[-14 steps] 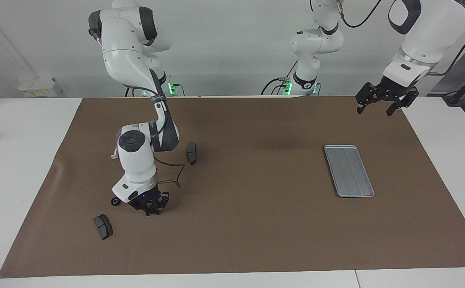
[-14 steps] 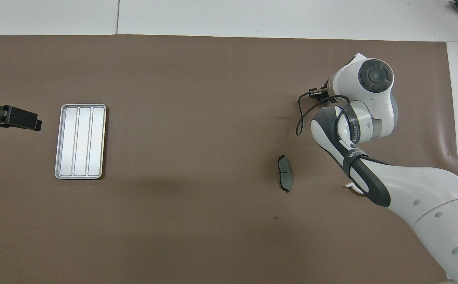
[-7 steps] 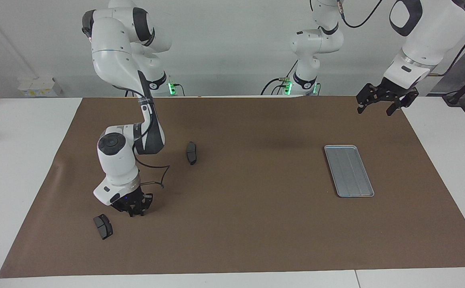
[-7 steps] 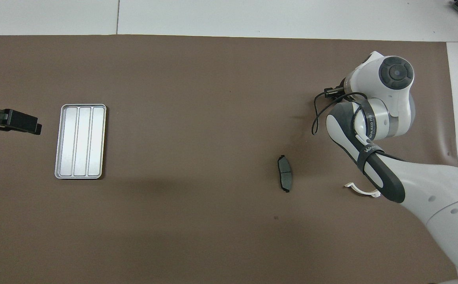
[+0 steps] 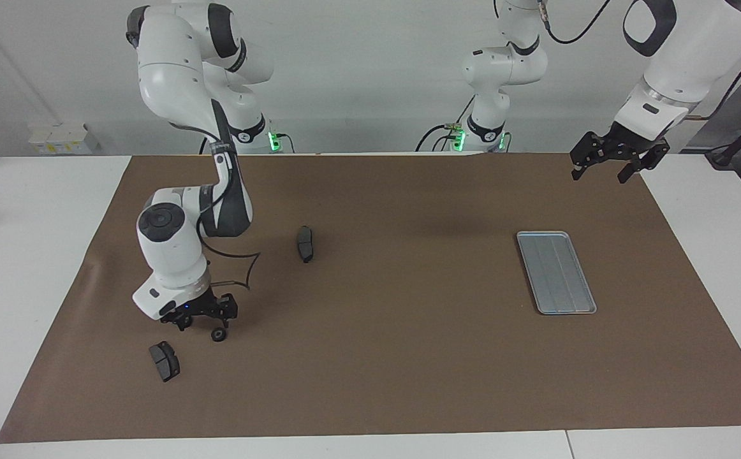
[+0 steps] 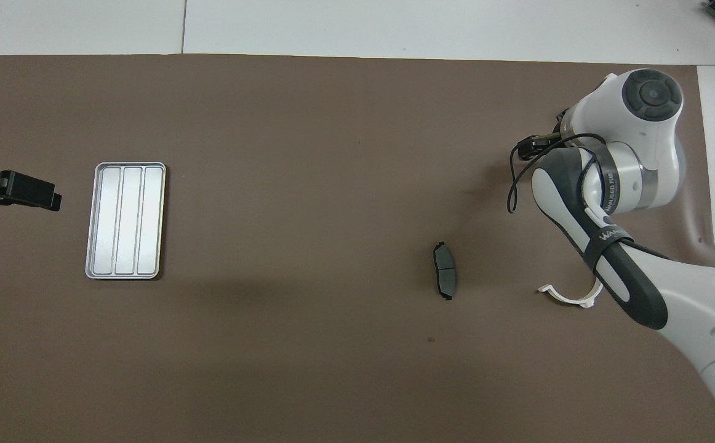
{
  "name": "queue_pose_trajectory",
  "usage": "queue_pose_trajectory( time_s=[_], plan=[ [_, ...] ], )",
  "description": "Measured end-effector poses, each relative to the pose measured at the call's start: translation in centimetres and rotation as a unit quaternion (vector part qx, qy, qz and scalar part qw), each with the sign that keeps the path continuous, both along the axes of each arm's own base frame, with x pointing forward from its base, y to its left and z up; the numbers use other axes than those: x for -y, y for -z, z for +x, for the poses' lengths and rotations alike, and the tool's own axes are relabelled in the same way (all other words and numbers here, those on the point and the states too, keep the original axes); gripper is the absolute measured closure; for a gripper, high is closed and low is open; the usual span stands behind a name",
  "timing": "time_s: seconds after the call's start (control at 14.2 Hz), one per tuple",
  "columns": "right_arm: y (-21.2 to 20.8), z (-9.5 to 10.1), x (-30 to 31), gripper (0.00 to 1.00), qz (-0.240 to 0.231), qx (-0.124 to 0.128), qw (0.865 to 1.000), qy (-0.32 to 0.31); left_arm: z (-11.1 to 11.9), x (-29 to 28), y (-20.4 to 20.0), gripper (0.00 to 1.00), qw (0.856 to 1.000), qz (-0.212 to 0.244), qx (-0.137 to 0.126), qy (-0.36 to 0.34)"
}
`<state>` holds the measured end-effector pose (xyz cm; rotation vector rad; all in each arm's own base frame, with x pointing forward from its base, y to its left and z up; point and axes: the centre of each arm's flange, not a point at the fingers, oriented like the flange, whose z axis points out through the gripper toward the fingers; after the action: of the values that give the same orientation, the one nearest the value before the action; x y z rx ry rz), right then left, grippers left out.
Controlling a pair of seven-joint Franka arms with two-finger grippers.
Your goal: Place bearing gear from tray to pile
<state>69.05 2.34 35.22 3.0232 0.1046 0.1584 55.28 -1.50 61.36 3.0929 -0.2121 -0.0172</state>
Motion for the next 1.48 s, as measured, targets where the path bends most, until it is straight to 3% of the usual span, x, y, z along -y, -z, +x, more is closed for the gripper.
queue_pose_trajectory(
  time_s=[0.49,0.92,1.2,1.48],
  plan=[
    [-12.2,-4.4,0.6,0.0,0.041,-0.023,0.998,0.037,0.0,0.0,0.0,0.0,1.0,0.0,0.0,0.0],
    [-22.0,-10.1,-0.4,0.0,0.06,-0.03,0.997,0.038,0.0,0.0,0.0,0.0,1.0,0.0,0.0,0.0],
    [-25.4,-12.9,-4.7,0.0,0.064,-0.027,0.997,0.04,0.0,0.0,0.0,0.0,1.0,0.0,0.0,0.0],
    [-26.5,-13.6,-5.6,0.0,0.065,-0.018,0.997,0.039,0.0,0.0,0.0,0.0,1.0,0.0,0.0,0.0]
  ],
)
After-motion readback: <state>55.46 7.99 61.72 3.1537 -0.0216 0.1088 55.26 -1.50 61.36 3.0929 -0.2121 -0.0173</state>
